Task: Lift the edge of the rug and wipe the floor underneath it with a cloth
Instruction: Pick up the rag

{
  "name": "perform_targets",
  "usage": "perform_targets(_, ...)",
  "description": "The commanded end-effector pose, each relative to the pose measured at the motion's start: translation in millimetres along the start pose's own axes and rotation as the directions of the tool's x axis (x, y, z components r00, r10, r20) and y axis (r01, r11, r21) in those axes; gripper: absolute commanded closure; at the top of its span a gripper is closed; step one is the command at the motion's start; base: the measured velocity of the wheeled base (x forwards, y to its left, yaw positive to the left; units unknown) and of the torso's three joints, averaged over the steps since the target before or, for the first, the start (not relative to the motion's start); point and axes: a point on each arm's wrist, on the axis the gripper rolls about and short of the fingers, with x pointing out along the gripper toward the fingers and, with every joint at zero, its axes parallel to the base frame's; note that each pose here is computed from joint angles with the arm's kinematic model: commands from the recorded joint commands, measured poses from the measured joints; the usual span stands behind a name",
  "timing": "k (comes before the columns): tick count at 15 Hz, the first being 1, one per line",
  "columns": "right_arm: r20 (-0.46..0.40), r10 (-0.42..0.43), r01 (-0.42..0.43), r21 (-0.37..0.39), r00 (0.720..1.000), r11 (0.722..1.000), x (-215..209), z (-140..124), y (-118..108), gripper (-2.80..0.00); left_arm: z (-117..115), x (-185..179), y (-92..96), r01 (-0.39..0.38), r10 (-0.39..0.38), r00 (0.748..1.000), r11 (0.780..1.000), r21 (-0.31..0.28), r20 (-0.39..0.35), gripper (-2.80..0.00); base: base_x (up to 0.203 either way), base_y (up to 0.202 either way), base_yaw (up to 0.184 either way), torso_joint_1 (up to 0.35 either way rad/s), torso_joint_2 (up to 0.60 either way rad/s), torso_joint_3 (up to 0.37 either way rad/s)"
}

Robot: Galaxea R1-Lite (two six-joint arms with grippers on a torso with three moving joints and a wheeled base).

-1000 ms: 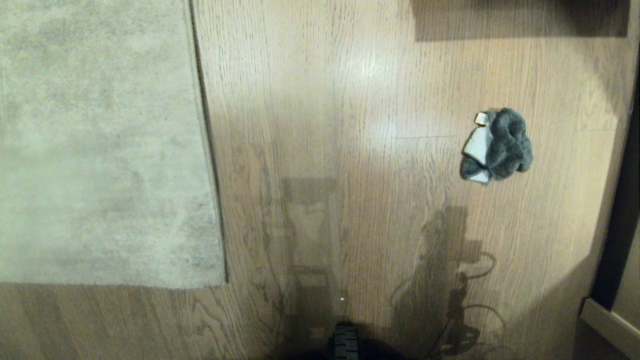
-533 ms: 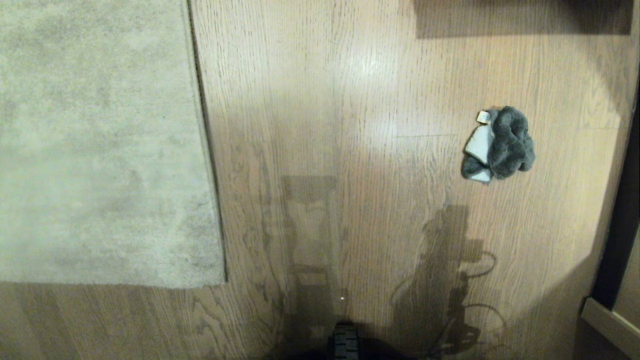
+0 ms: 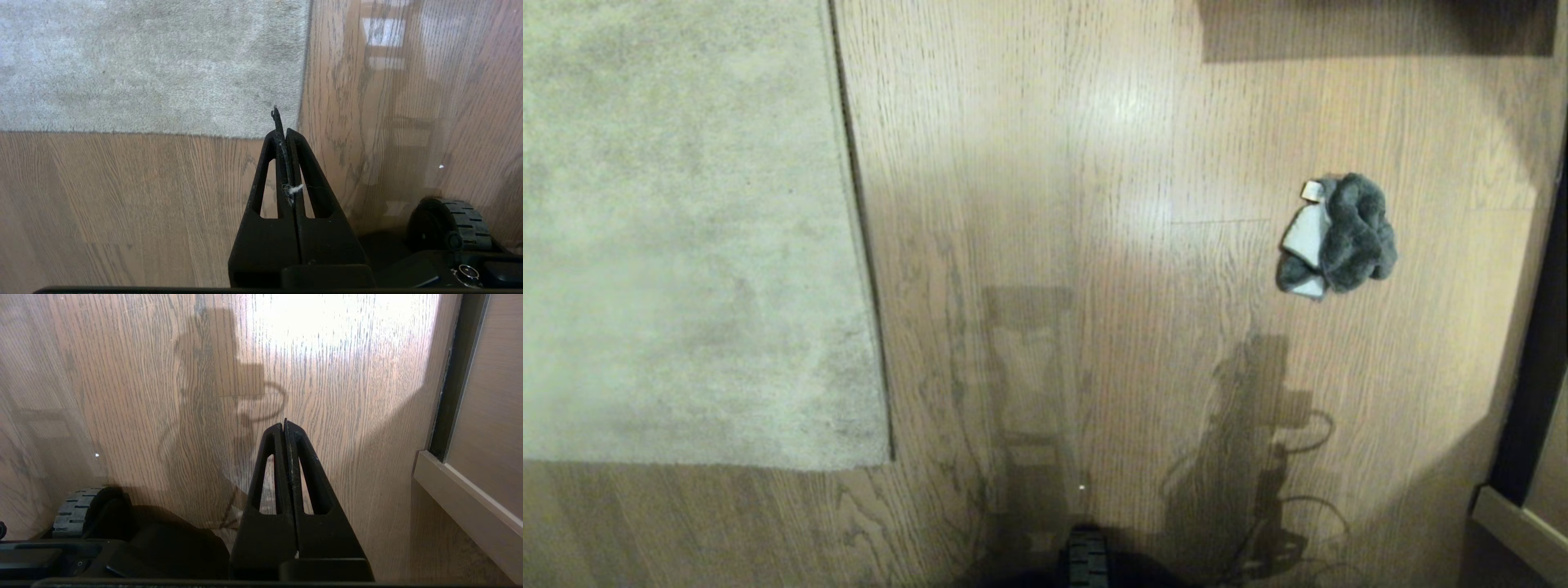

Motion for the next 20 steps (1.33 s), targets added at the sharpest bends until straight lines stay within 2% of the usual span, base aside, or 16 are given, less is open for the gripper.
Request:
perform_targets(1,0.002,0.002,-0.002,-0.003,1.0,1.0,-0.1,0.1,0.0,0.0,0.0,0.0,0.0,0.001,-0.001,1.0,1.0,-0.001,0.0,0.0,0.0,0.0,0.0,0.0,0.0,0.0)
perform_targets(17,-0.021,0.005,-0.006,-0.013,1.0,1.0,-0.2,-1.9,0.1,0.0,0.0,0.0,0.0,-0.001,0.001,1.0,1.0,-0.001,0.0,0.0,0.0,0.0,0.0,0.0,0.0,0.0)
perform_targets(20,-0.036,0.024,-0.026,-0.066,0.999,0.997,1.0,1.8,0.6,0.0,0.0,0.0,0.0,-0.001,0.001,1.0,1.0,-0.001,0.0,0.0,0.0,0.0,0.0,0.0,0.0,0.0)
